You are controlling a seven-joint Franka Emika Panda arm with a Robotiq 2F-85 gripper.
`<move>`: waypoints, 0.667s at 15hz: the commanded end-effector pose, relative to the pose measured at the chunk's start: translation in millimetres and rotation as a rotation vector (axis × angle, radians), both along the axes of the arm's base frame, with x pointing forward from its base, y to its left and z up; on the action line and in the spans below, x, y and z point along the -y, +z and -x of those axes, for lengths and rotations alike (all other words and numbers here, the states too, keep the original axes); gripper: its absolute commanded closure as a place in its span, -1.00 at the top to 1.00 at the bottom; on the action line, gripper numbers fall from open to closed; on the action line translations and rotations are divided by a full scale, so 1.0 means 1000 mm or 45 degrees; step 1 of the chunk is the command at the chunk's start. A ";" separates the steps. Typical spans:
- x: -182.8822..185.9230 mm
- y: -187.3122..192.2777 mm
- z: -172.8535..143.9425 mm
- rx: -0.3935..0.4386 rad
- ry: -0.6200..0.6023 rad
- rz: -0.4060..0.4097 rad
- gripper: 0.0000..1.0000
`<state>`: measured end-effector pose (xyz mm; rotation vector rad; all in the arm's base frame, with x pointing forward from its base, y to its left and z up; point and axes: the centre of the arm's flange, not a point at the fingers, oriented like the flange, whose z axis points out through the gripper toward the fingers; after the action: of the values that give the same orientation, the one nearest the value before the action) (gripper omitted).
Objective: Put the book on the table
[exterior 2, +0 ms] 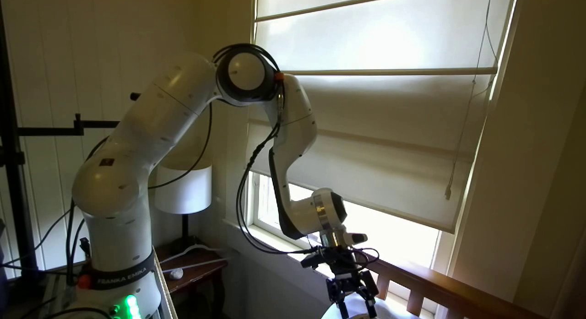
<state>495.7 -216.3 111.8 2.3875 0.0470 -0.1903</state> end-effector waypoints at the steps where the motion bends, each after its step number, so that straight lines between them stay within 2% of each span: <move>1: 0.014 -0.008 0.000 -0.106 -0.089 0.045 1.00; 6: 0.024 -0.019 -0.001 -0.110 -0.154 0.097 1.00; 10: 0.015 -0.017 -0.005 -0.113 -0.150 0.147 1.00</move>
<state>493.4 -232.8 98.1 2.3036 -0.0349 -0.3232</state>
